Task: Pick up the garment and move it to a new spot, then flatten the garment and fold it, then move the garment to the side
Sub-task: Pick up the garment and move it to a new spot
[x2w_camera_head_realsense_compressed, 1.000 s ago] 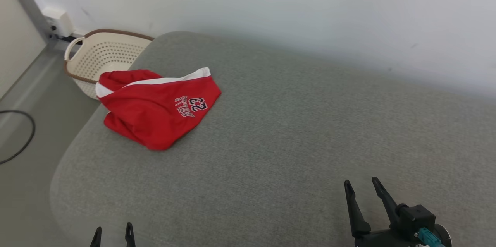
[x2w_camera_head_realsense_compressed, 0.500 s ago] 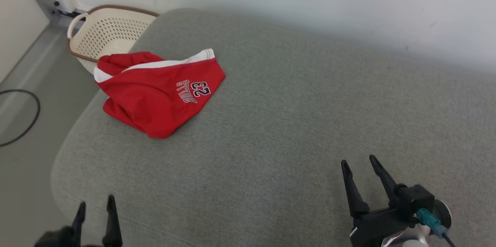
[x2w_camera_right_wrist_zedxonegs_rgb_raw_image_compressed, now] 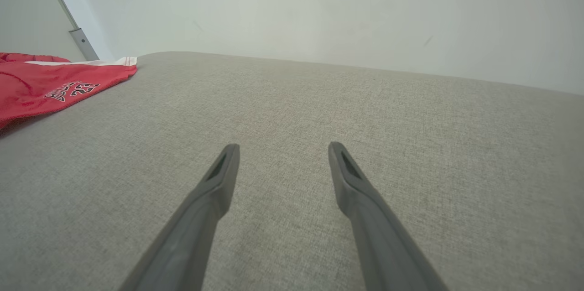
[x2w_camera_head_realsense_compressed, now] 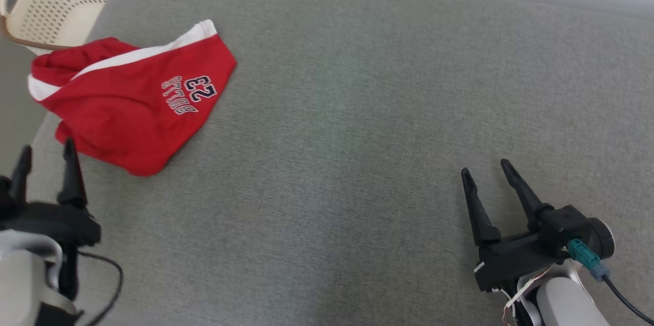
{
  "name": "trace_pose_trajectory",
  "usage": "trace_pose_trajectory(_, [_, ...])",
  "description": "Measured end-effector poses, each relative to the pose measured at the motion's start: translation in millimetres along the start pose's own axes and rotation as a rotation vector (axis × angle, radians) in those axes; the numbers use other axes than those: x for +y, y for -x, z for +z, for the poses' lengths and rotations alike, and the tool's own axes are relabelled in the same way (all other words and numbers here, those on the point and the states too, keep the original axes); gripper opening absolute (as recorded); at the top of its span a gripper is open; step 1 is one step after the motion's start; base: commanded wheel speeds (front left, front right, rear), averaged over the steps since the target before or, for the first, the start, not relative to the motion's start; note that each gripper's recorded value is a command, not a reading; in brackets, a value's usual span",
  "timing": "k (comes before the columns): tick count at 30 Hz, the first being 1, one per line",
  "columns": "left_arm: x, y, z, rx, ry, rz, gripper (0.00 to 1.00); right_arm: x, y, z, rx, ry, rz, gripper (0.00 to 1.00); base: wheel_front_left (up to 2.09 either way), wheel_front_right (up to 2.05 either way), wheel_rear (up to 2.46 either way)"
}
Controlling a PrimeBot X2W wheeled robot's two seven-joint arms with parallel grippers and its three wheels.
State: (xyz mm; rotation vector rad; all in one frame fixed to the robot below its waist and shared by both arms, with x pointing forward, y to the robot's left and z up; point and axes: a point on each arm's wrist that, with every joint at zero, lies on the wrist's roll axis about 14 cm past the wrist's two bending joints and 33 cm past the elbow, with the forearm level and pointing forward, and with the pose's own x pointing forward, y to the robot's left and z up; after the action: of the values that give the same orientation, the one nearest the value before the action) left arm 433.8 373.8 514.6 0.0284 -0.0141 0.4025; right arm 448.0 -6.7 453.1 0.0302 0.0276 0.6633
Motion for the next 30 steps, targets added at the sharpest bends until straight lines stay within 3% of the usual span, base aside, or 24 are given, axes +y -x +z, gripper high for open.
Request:
trace_pose_trajectory(4, [-7,-28,1,0.010,-0.020,-0.025,1.00,-16,4,-7,0.014,-0.002,-0.039,1.00,0.00,0.00,0.00])
trace_pose_trajectory(13, [-30,-60,-42,0.138,0.053,-0.051,1.00,-48,16,-22,0.045,0.001,-0.115,1.00,0.00,0.00,0.00])
trace_pose_trajectory(24, [-70,-50,-107,0.341,0.233,-0.061,1.00,-61,24,-29,0.058,-0.012,-0.165,1.00,0.00,0.00,0.00])
trace_pose_trajectory(25, [-74,-49,-107,0.344,0.233,-0.071,0.58,-61,24,-28,0.057,-0.011,-0.167,1.00,0.00,0.00,0.00])
trace_pose_trajectory(26, [-78,-47,-107,0.345,0.243,-0.079,0.04,-61,24,-27,0.056,-0.010,-0.168,1.00,0.00,0.00,0.00])
trace_pose_trajectory(30, [-97,-39,-105,0.342,0.255,-0.129,0.00,-59,26,-20,0.045,-0.009,-0.173,1.00,0.00,0.00,0.00])
